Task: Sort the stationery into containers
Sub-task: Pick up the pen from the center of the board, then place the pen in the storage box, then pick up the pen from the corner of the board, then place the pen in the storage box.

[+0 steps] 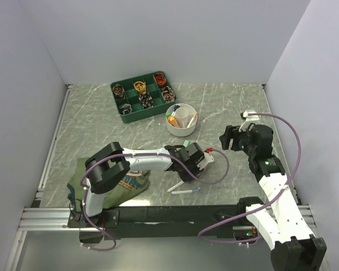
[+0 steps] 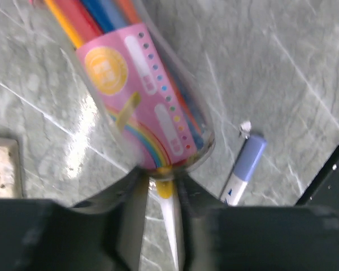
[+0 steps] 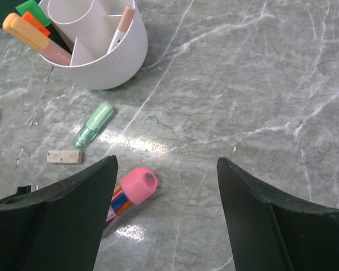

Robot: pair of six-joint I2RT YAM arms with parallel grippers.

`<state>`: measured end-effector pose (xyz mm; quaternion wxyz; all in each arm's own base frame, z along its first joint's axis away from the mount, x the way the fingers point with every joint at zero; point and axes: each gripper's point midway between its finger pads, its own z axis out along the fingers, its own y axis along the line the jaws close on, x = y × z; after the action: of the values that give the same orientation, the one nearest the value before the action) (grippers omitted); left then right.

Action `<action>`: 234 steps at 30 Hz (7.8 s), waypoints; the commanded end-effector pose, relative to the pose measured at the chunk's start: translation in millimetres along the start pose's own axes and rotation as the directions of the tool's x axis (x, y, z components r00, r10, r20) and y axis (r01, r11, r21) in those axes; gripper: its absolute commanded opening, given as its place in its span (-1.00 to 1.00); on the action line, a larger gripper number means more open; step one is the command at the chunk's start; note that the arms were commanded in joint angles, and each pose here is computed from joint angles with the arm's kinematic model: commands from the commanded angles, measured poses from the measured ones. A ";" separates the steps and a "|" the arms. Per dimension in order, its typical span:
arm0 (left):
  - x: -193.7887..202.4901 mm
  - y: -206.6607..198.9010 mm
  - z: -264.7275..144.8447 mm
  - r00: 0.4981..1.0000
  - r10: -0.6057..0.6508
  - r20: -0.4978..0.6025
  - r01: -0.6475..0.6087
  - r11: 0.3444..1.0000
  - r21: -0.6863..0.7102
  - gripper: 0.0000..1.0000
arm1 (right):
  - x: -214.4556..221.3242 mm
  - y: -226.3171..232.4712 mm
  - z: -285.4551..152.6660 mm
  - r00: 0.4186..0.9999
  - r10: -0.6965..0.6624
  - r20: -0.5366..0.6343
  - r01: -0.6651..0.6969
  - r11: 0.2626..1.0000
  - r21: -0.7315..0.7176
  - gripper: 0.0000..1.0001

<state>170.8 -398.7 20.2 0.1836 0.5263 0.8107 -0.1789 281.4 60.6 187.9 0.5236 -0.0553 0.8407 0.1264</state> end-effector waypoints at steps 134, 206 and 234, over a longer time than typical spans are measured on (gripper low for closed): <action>7.5 -52.6 15.3 0.983 0.180 -0.025 -0.176 0.978 0.114 0.05 | -42.4 -24.7 23.4 0.994 -0.082 0.068 0.079 0.996 0.048 0.48; -261.9 149.1 -225.3 0.474 0.228 0.850 -0.366 0.930 -0.045 -0.99 | -85.0 -37.1 42.6 0.991 -0.127 0.047 0.122 0.989 0.087 0.47; -243.0 181.0 -118.4 0.473 0.061 0.879 -0.371 0.918 0.136 -0.99 | -64.2 -52.5 44.7 0.987 -0.143 -0.071 0.152 0.978 0.142 0.46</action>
<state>409.9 -464.6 212.8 0.4830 0.4814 0.5252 -0.5090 354.8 23.9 214.4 0.5036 -0.0857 0.8591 0.0310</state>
